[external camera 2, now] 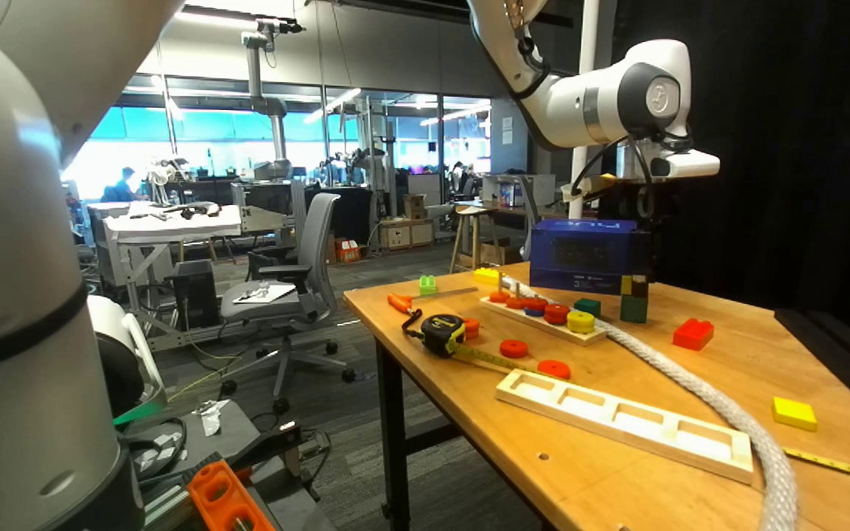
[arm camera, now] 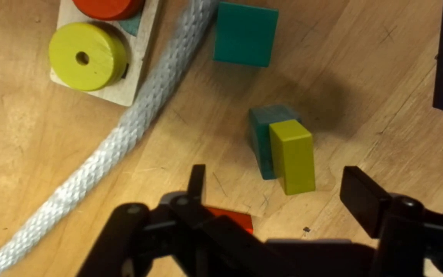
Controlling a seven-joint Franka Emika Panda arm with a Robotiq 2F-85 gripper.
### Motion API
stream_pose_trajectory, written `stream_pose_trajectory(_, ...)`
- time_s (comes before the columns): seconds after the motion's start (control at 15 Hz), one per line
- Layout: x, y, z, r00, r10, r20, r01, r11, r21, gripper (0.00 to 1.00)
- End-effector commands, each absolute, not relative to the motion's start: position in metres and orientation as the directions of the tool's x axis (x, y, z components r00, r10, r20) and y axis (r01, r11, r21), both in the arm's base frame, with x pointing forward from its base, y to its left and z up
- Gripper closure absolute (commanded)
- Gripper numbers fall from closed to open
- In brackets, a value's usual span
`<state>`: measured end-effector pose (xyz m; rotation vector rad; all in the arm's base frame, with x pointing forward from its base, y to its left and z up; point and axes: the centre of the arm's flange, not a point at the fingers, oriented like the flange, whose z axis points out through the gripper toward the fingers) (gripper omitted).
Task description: Pick the yellow block and put it on the green block
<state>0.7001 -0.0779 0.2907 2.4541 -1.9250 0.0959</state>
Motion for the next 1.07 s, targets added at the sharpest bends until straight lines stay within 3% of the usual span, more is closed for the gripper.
stream_pose_trajectory(0.0,0.686,-0.065,0.323,0.247,-0.966,0.081,-0.968,-0.25,-0.032,0.0)
stream_pose_trajectory(0.47,0.635,-0.033,0.4,0.361,-0.902,0.236,-0.922,-0.383,-0.052,0.0)
stream_pose_trajectory(1.0,0.504,-0.047,0.431,0.599,-0.727,0.336,-0.788,-0.609,0.089,0.0)
